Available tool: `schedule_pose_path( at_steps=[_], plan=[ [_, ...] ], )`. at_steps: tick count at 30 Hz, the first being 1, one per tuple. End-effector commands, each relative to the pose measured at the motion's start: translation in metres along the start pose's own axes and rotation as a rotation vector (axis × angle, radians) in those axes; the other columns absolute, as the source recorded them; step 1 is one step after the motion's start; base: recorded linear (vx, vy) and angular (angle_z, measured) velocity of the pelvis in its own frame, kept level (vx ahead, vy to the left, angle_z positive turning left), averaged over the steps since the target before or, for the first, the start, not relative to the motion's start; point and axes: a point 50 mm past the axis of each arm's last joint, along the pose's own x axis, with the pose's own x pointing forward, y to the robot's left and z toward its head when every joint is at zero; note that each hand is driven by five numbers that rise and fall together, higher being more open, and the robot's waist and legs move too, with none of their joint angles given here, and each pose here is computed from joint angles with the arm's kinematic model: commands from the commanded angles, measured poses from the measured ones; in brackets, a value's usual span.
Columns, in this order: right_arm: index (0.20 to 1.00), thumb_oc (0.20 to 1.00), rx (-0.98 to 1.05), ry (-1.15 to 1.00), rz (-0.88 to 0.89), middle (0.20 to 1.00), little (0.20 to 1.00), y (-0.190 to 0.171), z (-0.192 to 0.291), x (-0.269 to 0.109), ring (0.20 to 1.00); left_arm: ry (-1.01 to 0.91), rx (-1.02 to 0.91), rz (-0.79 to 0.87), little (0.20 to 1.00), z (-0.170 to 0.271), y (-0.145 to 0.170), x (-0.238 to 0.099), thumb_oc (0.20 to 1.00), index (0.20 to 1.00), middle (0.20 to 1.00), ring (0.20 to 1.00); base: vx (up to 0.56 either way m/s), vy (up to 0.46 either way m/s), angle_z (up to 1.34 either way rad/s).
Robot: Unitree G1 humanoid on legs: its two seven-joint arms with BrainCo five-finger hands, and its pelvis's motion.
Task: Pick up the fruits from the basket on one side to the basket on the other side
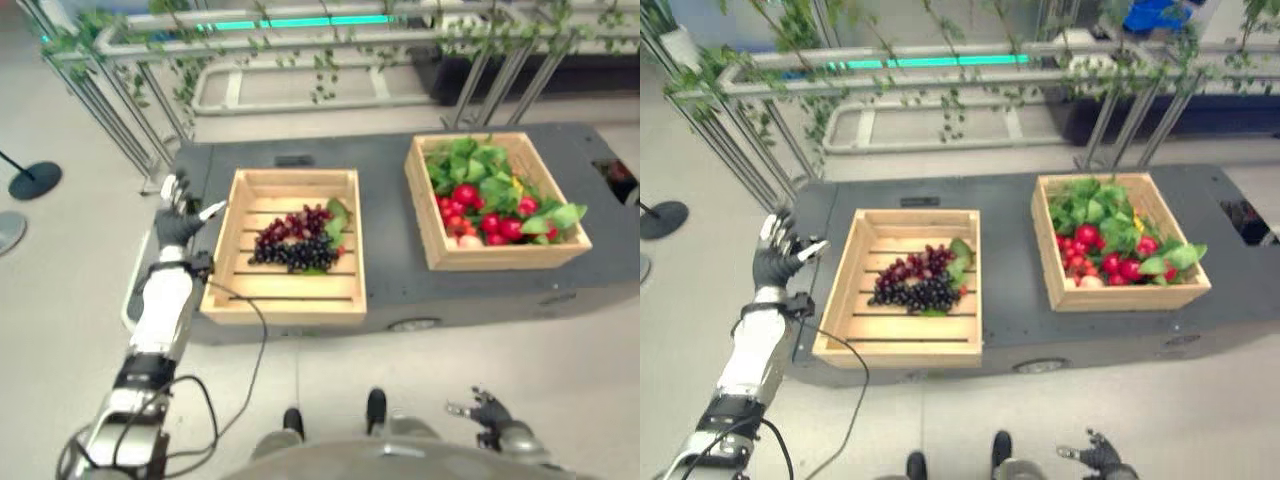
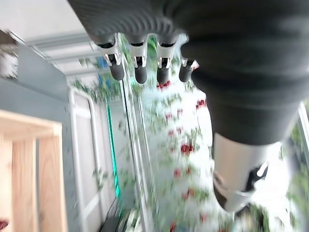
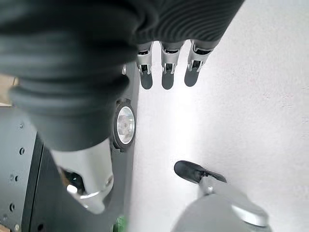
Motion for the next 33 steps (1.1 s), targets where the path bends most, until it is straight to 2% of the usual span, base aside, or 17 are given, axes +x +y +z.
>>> schedule_pose_path(
  at_steps=[1, 10, 26, 33],
  plan=[
    [1.0, 1.0, -0.04, -0.138, 0.007, 1.0, 1.0, 0.001, 0.037, 0.006, 1.0, -0.156, 0.086, 0.01, 1.0, 0.035, 0.004, 0.029, 1.0, 1.0, 1.0, 1.0, -0.09, -0.003, -0.02],
    [1.0, 1.0, -0.051, -0.321, 0.029, 1.0, 1.0, 0.002, 0.077, 0.003, 1.0, -0.126, 0.232, -0.026, 1.0, 0.029, 0.005, 0.036, 1.0, 1.0, 1.0, 1.0, -0.06, -0.003, -0.06],
    [1.0, 1.0, -0.024, -0.407, 0.036, 1.0, 1.0, 0.008, 0.092, -0.001, 1.0, -0.056, 0.406, -0.115, 1.0, 0.006, -0.006, 0.031, 1.0, 1.0, 1.0, 1.0, -0.04, -0.007, -0.04],
    [1.0, 1.0, -0.022, -0.419, 0.039, 1.0, 1.0, 0.008, 0.091, -0.002, 1.0, -0.07, 0.498, -0.117, 1.0, 0.007, 0.003, 0.033, 1.0, 1.0, 1.0, 1.0, -0.01, -0.003, 0.0]
  ],
)
